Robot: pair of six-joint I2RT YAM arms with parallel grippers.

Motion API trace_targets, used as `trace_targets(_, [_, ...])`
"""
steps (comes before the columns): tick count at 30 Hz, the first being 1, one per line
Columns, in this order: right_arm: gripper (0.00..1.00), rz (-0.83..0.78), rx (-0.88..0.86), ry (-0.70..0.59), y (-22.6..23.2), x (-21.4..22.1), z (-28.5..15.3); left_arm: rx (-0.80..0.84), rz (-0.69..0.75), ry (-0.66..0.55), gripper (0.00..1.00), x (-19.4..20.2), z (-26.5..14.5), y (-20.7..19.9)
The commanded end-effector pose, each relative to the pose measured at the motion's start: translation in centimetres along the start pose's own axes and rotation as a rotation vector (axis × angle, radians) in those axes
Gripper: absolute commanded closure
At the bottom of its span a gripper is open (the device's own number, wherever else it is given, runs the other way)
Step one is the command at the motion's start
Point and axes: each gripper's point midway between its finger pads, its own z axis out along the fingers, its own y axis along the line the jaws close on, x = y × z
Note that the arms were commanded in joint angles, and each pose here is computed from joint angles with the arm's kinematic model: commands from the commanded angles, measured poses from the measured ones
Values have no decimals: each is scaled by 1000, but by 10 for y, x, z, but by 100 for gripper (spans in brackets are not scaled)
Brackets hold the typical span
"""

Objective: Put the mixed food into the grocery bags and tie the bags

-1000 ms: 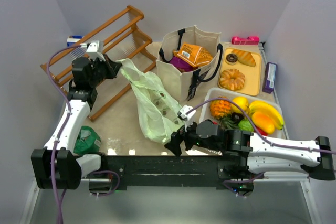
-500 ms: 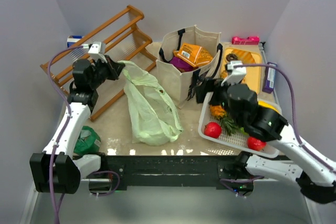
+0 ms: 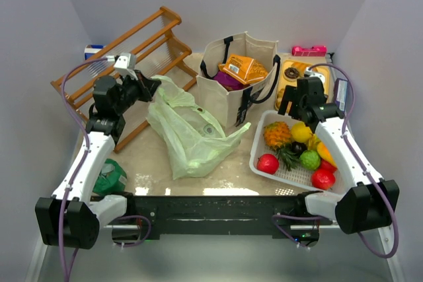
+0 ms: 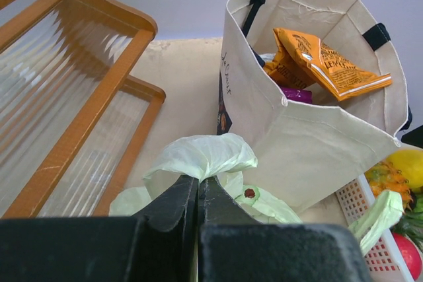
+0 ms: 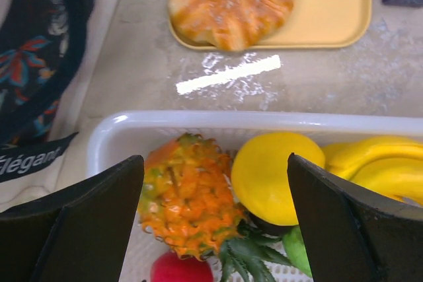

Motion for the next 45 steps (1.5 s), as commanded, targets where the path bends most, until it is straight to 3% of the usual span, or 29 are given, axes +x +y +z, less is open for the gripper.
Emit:
trace_targets(1, [7,-30,104,23,-25,9,4,36,52,-52,100,-14,-3,-10])
trace_targets(14, [1,-50,290,170,-51,49,31,75,68,-58,100,-14,-4,-21])
trace_targets(20, [13,-53,348,200,-62,60,35,76,71,-57,100,-13,-4,-21])
trace_targets(23, [21,-50,342,224,-60,67,39,75,72,-59,100,-14,-4,-21])
trace_targets(26, [39,-42,339,233,-59,70,39,80,71,-56,100,-13,-3,-23])
trace_targets(27, [50,-37,336,228,-59,68,38,84,72,-56,100,-13,-3,-23])
trace_targets(30, [70,-17,323,182,-57,51,25,92,77,-57,100,-13,-3,-25])
trace_targets(34, [88,17,285,98,-53,14,-7,109,86,-62,100,-14,-4,-29])
trace_targets(36, [100,59,190,18,-39,-14,-32,118,91,-61,100,-14,-4,-31])
trace_targets(39, [100,91,-3,-74,-2,-42,-65,137,93,-61,100,-13,-4,-36])
trace_targets(42, [100,50,-234,-128,75,-49,-99,154,100,-64,100,-15,-5,-40])
trace_targets(43, [100,1,-372,-146,120,-44,-121,154,102,-64,100,-15,-5,-40])
trace_targets(45, [100,-36,-505,-121,167,-31,-133,152,110,-71,100,-16,-7,-40])
